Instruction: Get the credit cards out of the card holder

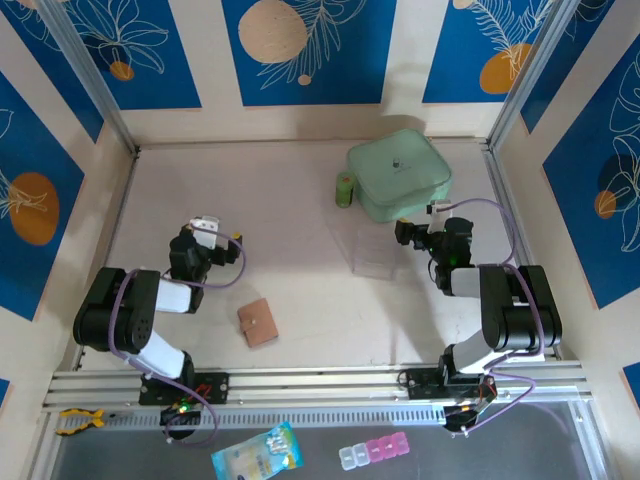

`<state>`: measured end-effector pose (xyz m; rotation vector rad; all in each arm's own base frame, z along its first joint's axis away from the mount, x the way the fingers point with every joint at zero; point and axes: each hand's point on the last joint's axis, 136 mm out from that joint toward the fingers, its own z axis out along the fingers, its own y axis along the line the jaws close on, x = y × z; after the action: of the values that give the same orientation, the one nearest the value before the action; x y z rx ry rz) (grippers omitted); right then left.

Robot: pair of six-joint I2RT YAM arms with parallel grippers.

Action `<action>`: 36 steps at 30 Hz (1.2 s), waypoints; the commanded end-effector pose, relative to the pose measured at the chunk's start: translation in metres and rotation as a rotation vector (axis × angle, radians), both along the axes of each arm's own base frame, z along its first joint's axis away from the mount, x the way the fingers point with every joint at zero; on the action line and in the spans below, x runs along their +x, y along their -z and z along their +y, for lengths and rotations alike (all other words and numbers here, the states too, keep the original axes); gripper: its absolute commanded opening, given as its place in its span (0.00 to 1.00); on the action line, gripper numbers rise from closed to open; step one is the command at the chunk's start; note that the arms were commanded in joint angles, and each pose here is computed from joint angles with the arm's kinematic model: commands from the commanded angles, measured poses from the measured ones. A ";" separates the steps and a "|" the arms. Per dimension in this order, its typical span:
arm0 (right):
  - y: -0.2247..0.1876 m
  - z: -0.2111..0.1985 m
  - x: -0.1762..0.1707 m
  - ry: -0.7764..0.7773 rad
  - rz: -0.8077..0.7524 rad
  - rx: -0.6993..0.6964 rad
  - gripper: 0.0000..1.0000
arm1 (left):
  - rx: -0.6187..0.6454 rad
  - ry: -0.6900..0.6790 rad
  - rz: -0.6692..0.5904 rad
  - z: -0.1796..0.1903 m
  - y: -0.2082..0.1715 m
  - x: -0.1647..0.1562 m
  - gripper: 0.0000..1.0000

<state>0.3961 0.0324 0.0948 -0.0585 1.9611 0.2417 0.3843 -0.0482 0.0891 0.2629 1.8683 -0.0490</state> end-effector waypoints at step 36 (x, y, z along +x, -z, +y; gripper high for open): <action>0.001 0.001 0.000 -0.005 -0.003 -0.001 0.99 | -0.006 -0.158 0.017 0.025 -0.003 0.012 1.00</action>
<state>0.3961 0.0323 0.0948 -0.0584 1.9611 0.2418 0.3916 -0.0286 0.0886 0.1496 1.9030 0.0350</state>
